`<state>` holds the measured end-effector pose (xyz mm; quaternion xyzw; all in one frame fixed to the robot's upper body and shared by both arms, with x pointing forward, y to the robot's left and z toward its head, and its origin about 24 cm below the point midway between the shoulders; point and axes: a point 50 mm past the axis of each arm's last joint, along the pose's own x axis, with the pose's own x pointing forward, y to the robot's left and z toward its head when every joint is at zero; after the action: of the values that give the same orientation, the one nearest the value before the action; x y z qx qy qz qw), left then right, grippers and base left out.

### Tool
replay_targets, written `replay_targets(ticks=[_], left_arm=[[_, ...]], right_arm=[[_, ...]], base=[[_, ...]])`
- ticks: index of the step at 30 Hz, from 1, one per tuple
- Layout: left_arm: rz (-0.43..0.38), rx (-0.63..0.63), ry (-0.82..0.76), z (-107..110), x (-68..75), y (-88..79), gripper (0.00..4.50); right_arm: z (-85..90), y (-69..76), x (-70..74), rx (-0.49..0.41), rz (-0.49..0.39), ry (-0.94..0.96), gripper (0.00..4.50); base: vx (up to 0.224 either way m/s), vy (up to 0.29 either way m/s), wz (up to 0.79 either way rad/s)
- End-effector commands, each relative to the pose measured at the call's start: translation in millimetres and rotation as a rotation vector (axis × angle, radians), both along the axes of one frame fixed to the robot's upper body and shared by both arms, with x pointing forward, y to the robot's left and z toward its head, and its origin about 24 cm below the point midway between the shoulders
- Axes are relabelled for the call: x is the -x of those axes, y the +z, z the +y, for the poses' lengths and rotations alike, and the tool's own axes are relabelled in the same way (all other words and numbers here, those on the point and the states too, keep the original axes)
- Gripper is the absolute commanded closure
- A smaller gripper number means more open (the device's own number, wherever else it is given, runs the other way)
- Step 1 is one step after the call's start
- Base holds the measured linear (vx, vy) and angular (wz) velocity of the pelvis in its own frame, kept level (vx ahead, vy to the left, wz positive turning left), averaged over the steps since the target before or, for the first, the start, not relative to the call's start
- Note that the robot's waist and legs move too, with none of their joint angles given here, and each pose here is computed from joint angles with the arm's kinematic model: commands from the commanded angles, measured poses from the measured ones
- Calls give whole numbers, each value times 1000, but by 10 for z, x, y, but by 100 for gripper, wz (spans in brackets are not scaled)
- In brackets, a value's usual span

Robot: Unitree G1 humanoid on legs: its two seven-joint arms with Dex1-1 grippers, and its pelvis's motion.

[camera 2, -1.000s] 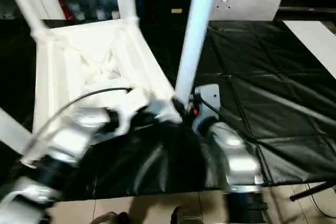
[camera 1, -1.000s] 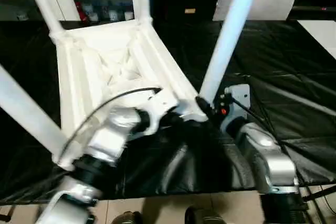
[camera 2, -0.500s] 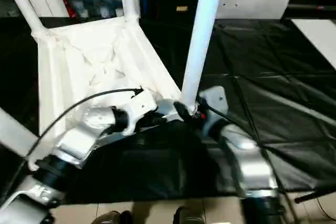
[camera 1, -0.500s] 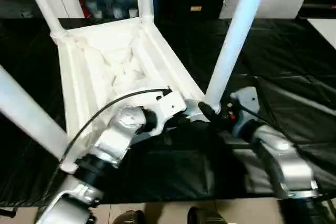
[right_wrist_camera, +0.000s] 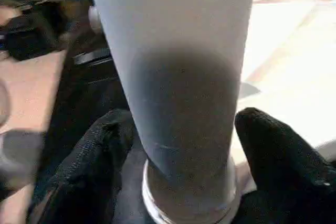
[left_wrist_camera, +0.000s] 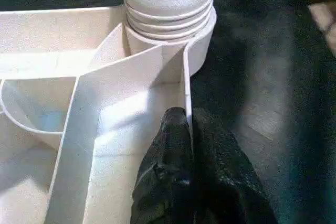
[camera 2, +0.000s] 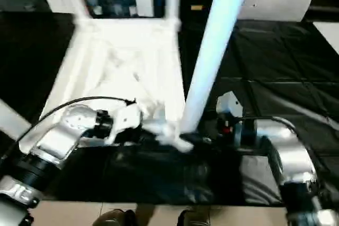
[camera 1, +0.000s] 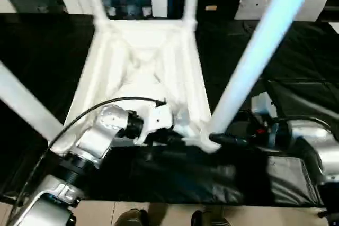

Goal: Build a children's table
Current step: Rotate leg to tighten

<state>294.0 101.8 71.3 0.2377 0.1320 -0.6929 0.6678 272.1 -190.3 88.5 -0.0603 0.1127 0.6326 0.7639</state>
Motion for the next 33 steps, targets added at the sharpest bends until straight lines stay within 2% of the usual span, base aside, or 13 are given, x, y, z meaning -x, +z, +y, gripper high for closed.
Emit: replay_targets(ticks=[1, 5, 12, 22, 24, 28, 29, 30, 33], left_arm=[[17, -47, -82, -14, 34, -36, 450], [1, -82, -84, 70, -33, -6, 450], [2, -85, -105, 98, -68, 22, 450], [11, -89, -107, 111, -93, 27, 450], [28, -42, -3, 65, -123, 35, 450], [28, -19, 81, 24, -150, 61, 450], [30, 15, 144, -24, -153, 90, 450], [30, 16, 146, -25, -153, 91, 450], [35, 110, 271, -251, -123, 143, 450]], right_arm=[[7, 26, -5, 7, 0, 57, 143], [30, 24, -23, 13, 27, 122, 188], [60, 32, -32, 0, 58, 179, 234], [96, -9, 22, -14, 119, 224, 248], [186, -41, 86, -50, 155, 180, 248], [261, -124, 131, -19, 184, 96, 248], [369, -179, 169, 0, 170, 23, 248], [372, -180, 170, 0, 170, 21, 248], [656, -236, 103, -31, 127, -232, 249]], base=[[0, 0, 0], [0, 0, 0], [0, 0, 0], [0, 0, 0], [0, 0, 0], [0, 0, 0], [0, 0, 0], [0, 0, 0], [0, 0, 0]])
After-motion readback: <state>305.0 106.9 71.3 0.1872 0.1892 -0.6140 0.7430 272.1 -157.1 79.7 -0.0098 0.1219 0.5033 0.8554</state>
